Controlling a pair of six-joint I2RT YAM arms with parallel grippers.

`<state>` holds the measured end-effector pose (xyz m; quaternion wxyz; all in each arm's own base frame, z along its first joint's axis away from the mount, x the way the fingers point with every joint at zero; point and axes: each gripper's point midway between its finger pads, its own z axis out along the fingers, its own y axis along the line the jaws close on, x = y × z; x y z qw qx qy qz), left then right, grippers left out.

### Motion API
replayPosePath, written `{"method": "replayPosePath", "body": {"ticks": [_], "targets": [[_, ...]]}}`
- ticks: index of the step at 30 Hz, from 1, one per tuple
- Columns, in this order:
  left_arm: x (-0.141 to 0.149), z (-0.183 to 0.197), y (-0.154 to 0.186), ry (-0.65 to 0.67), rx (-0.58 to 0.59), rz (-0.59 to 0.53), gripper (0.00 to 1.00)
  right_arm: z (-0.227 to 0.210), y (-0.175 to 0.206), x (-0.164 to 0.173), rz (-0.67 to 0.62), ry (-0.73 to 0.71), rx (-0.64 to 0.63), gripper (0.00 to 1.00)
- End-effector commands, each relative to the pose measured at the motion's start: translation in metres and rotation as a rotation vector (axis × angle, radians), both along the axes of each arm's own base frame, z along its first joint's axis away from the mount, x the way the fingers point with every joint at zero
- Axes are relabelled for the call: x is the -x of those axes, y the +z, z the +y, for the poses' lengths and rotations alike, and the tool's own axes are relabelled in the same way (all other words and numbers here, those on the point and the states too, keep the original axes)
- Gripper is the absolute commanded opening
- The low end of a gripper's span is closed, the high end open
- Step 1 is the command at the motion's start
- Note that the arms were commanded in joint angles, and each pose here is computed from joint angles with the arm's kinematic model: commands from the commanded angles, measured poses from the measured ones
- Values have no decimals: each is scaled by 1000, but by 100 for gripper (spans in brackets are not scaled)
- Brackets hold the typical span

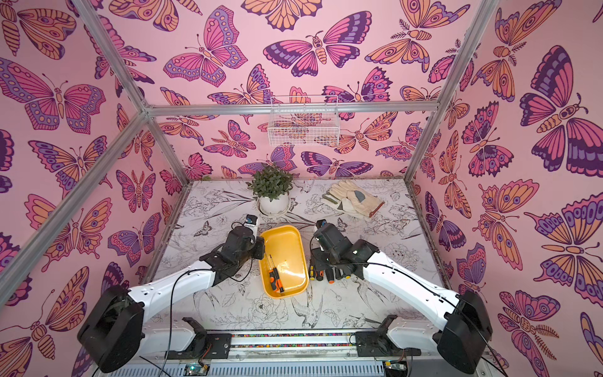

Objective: Take out the screwdriver from the storage box
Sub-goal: Place the screwdriver at the center of the board, then pick up the screwdriver from the storage box.

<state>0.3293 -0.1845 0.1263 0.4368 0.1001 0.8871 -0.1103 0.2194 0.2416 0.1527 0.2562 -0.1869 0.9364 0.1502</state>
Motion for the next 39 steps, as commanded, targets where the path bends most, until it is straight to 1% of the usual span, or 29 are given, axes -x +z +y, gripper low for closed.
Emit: {"method": "replayPosePath", "body": {"ticks": [1,11,18,19,21,23,27,32,33,39], "targets": [[5,3,-14,-21,-64,36,0,22,8,-2,-24,-14,-47,59],[6,2,-14,-26,-56,37,0,81,-8,9,26,69,-106,58],[6,3,-14,-21,-57,38,0,109,-34,12,74,119,-94,57],[5,3,-14,-21,-57,37,0,113,-44,13,93,126,-78,56],[5,2,-14,-21,-57,36,0,120,-46,13,98,139,-73,55],[5,4,-14,-18,-61,35,0,124,-40,15,71,152,-55,54],[6,5,-15,-10,-65,35,0,118,-30,14,28,157,6,54],[5,6,-15,-6,-66,35,0,105,-24,15,7,141,24,55],[5,6,-15,-4,-68,35,0,101,-15,15,-7,136,11,56],[5,9,-14,5,-75,35,0,78,2,13,-60,94,40,57]]}}
